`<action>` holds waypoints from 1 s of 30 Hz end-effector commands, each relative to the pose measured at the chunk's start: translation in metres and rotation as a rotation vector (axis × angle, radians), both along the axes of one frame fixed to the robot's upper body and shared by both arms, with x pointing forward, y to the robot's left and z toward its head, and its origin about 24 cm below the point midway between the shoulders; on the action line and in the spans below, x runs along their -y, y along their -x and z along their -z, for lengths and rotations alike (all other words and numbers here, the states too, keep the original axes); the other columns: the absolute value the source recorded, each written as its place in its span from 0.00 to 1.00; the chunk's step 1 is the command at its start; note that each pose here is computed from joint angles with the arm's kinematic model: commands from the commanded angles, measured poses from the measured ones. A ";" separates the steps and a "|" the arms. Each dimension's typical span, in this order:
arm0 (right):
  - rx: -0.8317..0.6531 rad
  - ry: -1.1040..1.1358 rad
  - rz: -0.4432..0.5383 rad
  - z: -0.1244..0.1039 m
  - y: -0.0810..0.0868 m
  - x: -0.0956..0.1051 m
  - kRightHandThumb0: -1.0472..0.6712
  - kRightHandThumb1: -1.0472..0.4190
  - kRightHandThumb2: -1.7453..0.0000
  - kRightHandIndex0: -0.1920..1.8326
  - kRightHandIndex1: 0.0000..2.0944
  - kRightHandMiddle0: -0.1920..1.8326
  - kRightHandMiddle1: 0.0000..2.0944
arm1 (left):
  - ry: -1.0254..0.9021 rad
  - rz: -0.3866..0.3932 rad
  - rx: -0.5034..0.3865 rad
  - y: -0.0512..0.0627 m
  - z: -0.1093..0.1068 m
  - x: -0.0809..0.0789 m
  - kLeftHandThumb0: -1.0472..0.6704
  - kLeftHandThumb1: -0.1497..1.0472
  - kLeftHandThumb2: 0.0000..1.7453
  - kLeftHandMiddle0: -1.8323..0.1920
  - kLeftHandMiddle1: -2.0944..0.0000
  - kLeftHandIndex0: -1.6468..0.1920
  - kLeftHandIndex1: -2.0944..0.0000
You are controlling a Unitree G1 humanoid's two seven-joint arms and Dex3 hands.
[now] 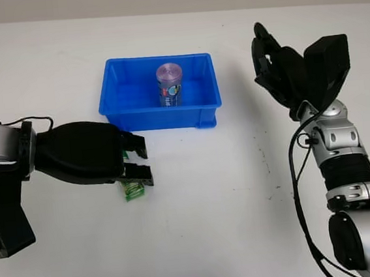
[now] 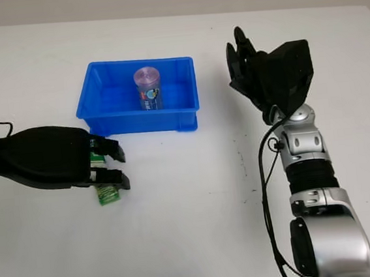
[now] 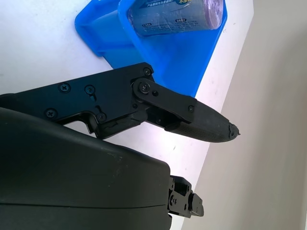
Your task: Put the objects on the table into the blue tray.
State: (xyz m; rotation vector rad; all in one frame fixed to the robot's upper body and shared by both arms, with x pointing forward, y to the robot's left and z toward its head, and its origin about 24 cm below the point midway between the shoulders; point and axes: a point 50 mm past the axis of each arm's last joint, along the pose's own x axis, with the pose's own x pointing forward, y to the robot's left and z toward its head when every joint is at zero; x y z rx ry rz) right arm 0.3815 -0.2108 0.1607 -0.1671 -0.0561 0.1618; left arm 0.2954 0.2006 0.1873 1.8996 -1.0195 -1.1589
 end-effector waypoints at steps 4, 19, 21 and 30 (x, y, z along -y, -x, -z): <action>0.001 0.011 0.009 -0.004 0.004 0.007 0.21 0.00 0.54 0.00 0.00 0.00 0.00 | 0.015 0.052 0.076 -0.007 -0.003 0.001 0.51 1.00 0.21 0.53 0.00 0.72 0.00; -0.004 -0.012 -0.003 0.000 0.000 0.003 0.22 0.00 0.55 0.00 0.00 0.00 0.00 | 0.167 0.195 0.073 0.006 -0.019 0.028 0.49 1.00 0.25 0.67 0.00 0.80 0.02; 0.002 -0.013 -0.006 0.000 0.000 0.003 0.23 0.00 0.55 0.00 0.00 0.00 0.00 | 0.196 0.173 0.058 0.008 -0.023 0.031 0.51 1.00 0.22 0.66 0.00 0.80 0.00; -0.002 -0.004 0.004 0.002 0.000 0.005 0.23 0.00 0.55 0.00 0.00 0.00 0.00 | 0.315 0.094 -0.025 0.024 -0.060 0.045 0.51 1.00 0.07 0.77 0.15 0.81 0.19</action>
